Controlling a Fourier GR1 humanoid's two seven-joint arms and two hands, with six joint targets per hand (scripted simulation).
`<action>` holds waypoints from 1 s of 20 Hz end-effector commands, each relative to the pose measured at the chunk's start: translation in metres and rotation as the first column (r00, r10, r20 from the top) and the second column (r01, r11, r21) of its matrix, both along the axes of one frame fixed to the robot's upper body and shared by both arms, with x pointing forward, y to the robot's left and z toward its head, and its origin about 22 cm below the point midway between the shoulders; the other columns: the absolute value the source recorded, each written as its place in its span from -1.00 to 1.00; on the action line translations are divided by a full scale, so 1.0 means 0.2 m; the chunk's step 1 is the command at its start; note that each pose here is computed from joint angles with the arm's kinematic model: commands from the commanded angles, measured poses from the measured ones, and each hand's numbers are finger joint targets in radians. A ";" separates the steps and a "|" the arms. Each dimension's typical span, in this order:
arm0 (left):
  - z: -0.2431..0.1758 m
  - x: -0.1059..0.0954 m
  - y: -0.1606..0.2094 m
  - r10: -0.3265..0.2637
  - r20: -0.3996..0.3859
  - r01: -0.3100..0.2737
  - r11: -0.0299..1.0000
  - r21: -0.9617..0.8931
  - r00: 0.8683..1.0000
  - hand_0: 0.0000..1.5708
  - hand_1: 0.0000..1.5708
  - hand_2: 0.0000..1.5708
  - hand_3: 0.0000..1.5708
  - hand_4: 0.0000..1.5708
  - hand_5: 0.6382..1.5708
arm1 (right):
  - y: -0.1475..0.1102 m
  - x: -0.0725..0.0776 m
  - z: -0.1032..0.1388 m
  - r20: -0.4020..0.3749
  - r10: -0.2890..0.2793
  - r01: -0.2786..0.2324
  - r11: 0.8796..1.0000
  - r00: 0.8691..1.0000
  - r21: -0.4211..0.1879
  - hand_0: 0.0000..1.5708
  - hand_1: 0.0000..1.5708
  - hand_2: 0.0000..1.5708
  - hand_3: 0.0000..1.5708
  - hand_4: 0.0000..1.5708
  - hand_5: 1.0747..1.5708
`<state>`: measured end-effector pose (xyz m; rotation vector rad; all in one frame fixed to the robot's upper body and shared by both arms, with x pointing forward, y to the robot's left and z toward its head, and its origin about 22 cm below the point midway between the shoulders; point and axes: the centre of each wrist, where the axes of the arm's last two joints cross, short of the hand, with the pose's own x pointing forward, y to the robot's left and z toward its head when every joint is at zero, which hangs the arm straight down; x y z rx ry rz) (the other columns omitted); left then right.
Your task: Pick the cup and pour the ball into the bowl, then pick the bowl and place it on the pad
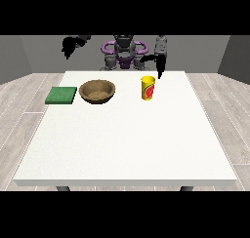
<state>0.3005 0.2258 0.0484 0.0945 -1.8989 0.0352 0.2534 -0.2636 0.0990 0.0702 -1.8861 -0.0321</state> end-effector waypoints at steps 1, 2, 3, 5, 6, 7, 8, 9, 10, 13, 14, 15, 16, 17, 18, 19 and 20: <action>-0.21 -0.01 0.04 -0.019 -0.020 0.019 1.000 0.019 1.000 -1.00 -1.00 -1.00 -1.00 -0.69 0.79 | -0.08 0.01 -0.06 0.006 -0.026 0.026 1.000 1.000 0.005 -1.00 -1.00 -1.00 -1.00 -0.14 0.94; -0.19 0.05 0.05 -0.030 0.018 0.030 0.999 0.025 0.999 -1.00 -1.00 -1.00 -1.00 -0.76 0.79 | -0.09 0.05 -0.02 0.036 -0.011 0.011 1.000 0.999 -0.004 -1.00 -1.00 -1.00 -1.00 -0.14 0.95; -0.24 0.04 -0.05 -0.004 -0.012 0.004 1.000 0.025 1.000 -1.00 -1.00 -1.00 -1.00 -0.95 0.76 | -0.15 0.05 0.02 0.031 0.011 -0.011 1.000 0.999 0.002 -1.00 -1.00 -1.00 -1.00 -0.15 0.96; -0.25 0.09 0.08 -0.036 -0.048 0.036 0.999 0.009 0.998 -1.00 -1.00 -1.00 -1.00 -1.00 0.72 | -0.12 0.04 -0.16 -0.025 -0.024 0.025 0.999 0.999 0.022 -1.00 -1.00 -1.00 -1.00 -0.16 0.95; -0.34 0.08 0.08 -0.047 -0.067 0.048 0.999 0.015 0.997 -1.00 -1.00 -1.00 -1.00 -1.00 0.72 | -0.14 0.04 -0.11 -0.033 -0.022 0.022 1.000 0.999 0.005 -1.00 -1.00 -1.00 -1.00 -0.15 0.96; -0.36 0.11 0.11 0.000 -0.051 0.000 1.000 0.003 0.999 -1.00 -1.00 -1.00 -1.00 -0.98 0.72 | -0.14 0.03 -0.04 -0.016 0.011 -0.011 1.000 1.000 0.014 -1.00 -1.00 -1.00 -1.00 -0.15 0.96; -0.31 0.16 0.06 -0.028 -0.101 0.029 1.000 0.007 0.994 -1.00 -1.00 -1.00 -1.00 -0.86 0.71 | -0.19 0.06 -0.13 -0.064 -0.008 0.008 1.000 0.998 -0.004 -1.00 -1.00 -1.00 -1.00 -0.15 0.95; -0.41 0.07 0.12 -0.042 -0.101 0.044 0.999 0.011 0.994 -1.00 -1.00 -1.00 -1.00 -0.82 0.70 | -0.28 0.04 -0.09 -0.067 -0.012 0.012 1.000 0.998 -0.006 -1.00 -1.00 -1.00 -1.00 -0.15 0.96; -0.42 0.13 -0.04 -0.013 -0.058 0.015 1.000 0.024 0.998 -1.00 -1.00 -1.00 -1.00 -0.79 0.70 | -0.16 0.07 -0.09 -0.038 -0.005 0.004 1.000 0.999 -0.023 -1.00 -1.00 -1.00 -1.00 -0.15 0.97; -0.40 0.20 0.03 0.012 -0.014 -0.012 1.000 -0.011 1.000 -1.00 -1.00 -1.00 -1.00 -0.75 0.68 | -0.20 0.11 -0.05 0.041 0.004 -0.004 1.000 0.999 -0.002 -1.00 -1.00 -1.00 -1.00 -0.14 0.97; -0.52 0.13 0.03 0.009 -0.100 -0.008 1.000 0.011 0.995 -1.00 -1.00 -1.00 -1.00 -0.76 0.68 | -0.24 0.06 -0.15 -0.065 0.005 -0.005 1.000 0.998 0.000 -1.00 -1.00 -1.00 -1.00 -0.15 0.97; -0.54 0.12 0.16 0.019 -0.079 -0.020 1.000 -0.013 0.997 -1.00 -1.00 -1.00 -1.00 -0.77 0.68 | -0.22 0.02 -0.12 -0.044 0.021 -0.021 1.000 0.999 0.000 -1.00 -1.00 -1.00 -1.00 -0.14 0.97; -0.45 0.20 0.10 -0.010 -0.061 0.011 1.000 0.004 0.998 -1.00 -1.00 -1.00 -1.00 -0.73 0.71 | -0.28 0.12 -0.12 -0.025 -0.033 0.033 0.999 0.999 0.005 -1.00 -1.00 -1.00 -1.00 -0.14 0.97; -0.51 0.18 0.05 -0.002 -0.119 0.001 1.000 -0.006 0.993 -1.00 -1.00 -1.00 -1.00 -0.68 0.73 | -0.24 0.05 -0.20 -0.062 -0.001 0.000 1.000 0.998 -0.010 -1.00 -1.00 -1.00 -1.00 -0.15 0.97; -0.51 0.20 0.05 0.020 -0.082 -0.019 1.000 0.010 0.996 -1.00 -1.00 -1.00 -1.00 -0.54 0.77 | -0.30 0.10 -0.13 -0.016 0.001 -0.001 1.000 1.000 -0.007 -1.00 -1.00 -1.00 -1.00 -0.14 0.97; -0.53 0.20 0.12 0.022 -0.077 -0.022 1.000 0.006 0.997 -1.00 -1.00 -1.00 -1.00 -0.18 0.92 | -0.22 0.07 -0.12 -0.017 0.026 -0.026 0.999 1.000 -0.025 -1.00 -1.00 -1.00 -1.00 -0.13 0.98; -0.48 0.25 0.13 0.070 -0.098 -0.072 0.997 -0.025 0.993 -1.00 -1.00 -1.00 -1.00 0.13 0.97 | -0.23 0.06 -0.05 -0.010 0.022 -0.022 1.000 1.000 -0.008 -1.00 -1.00 -1.00 -1.00 -0.14 0.98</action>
